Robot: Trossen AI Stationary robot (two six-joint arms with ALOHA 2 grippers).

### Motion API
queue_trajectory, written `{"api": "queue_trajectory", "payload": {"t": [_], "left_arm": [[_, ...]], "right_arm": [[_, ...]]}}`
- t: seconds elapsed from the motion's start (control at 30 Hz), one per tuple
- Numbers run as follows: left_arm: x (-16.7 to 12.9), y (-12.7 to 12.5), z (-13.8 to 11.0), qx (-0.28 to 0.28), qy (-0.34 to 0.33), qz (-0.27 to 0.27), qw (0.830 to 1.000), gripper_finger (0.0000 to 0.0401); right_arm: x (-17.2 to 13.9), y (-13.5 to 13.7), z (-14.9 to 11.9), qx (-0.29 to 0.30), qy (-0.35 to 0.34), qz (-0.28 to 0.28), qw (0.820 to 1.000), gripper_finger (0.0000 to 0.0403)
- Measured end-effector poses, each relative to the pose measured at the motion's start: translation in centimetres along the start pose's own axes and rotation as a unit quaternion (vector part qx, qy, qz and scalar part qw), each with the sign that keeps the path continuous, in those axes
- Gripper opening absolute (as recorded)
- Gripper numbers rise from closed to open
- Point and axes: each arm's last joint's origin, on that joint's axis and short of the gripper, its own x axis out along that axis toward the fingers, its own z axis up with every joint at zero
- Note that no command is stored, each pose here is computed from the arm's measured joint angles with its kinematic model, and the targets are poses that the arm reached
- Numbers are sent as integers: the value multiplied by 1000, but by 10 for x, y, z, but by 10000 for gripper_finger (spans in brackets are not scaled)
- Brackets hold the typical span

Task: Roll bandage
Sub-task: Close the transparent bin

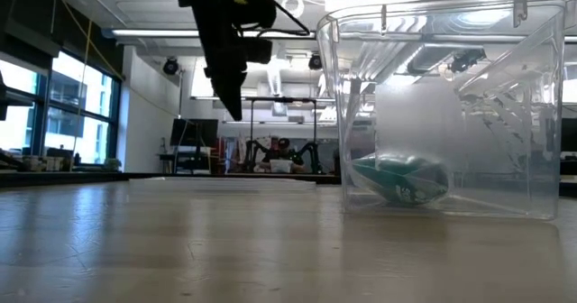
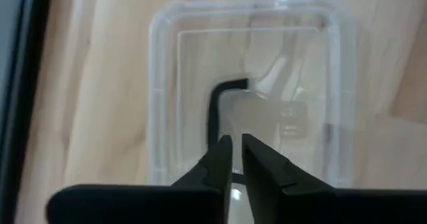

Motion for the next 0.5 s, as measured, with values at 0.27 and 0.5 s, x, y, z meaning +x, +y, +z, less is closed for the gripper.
{"api": "queue_trajectory", "payload": {"t": [0.27,0.5], "left_arm": [[36,10,5,72,18,-46,996,116],[88,13,-1,82,104,-51,990,169]], "right_arm": [[2,-3,1,21,10,11,1000,206],[1,-1,1,67,19,25,997,206]]}}
